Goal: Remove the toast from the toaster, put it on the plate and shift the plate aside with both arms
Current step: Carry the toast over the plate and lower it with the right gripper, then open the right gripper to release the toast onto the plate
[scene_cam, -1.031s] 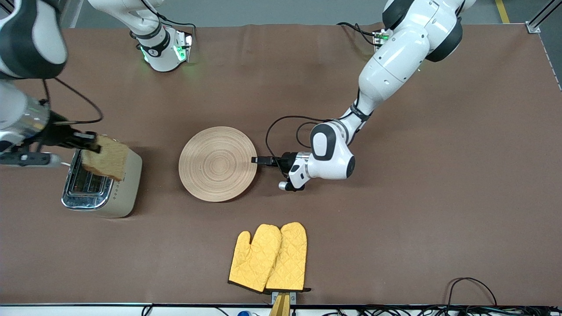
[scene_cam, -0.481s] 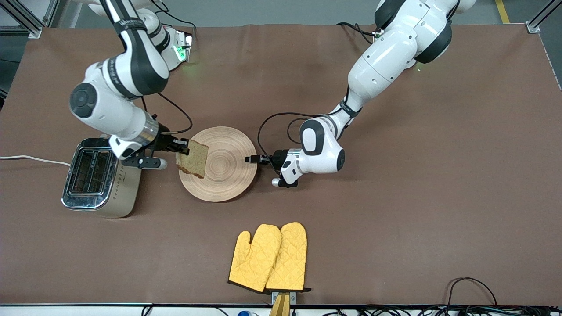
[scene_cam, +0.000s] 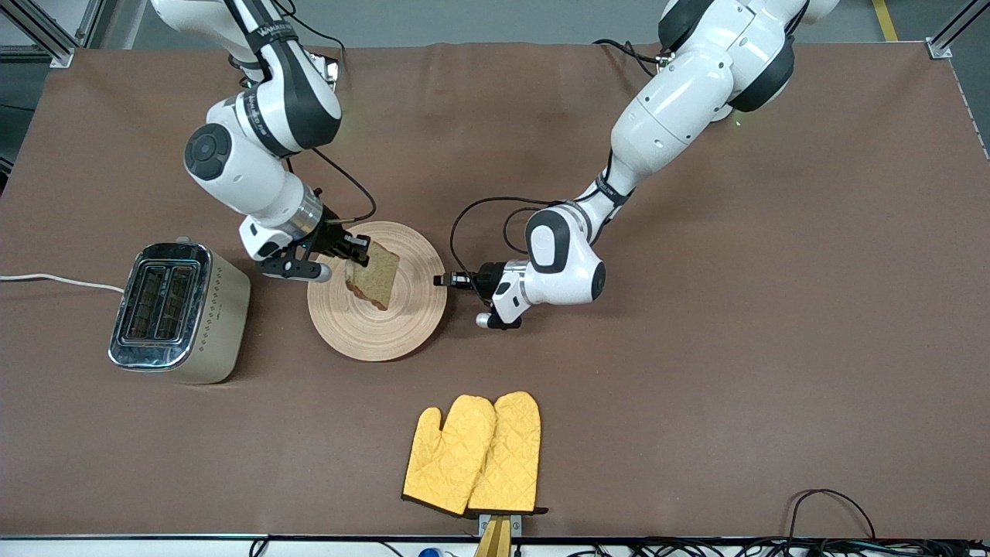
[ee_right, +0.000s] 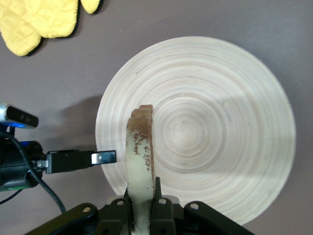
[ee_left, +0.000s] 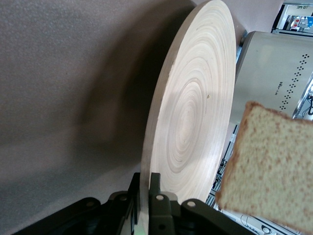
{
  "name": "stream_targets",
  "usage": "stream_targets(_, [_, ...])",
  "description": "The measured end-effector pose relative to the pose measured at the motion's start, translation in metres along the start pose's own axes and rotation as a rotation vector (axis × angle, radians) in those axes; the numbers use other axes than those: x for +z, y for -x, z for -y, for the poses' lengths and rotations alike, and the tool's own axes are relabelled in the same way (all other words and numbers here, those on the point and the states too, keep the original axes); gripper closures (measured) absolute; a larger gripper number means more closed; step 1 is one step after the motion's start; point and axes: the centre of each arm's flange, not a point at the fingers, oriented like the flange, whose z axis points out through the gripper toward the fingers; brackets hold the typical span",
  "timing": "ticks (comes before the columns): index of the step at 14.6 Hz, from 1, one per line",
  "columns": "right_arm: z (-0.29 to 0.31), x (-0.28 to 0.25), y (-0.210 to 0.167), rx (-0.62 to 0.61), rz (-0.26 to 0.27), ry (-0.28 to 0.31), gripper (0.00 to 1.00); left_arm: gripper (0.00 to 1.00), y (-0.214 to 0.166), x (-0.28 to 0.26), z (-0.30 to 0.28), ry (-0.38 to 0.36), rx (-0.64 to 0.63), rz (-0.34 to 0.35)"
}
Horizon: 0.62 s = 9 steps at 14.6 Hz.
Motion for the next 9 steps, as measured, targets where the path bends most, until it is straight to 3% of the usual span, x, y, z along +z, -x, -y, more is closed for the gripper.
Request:
stream_targets(4, [-0.010,0.032,0.011,0.007,-0.049,0.002,0.88,0.90,0.000,0.000,0.000,0.000,0.001,0.000])
stream_targets(6, [-0.019,0.045,0.012,0.019,-0.048,0.016,0.77,0.91,0.000,0.000,0.000,-0.001,0.017,-0.001])
stream_targets(9, [-0.034,0.052,0.003,0.001,-0.049,0.029,0.44,0.91,-0.001,0.000,0.004,-0.005,0.061,-0.005])
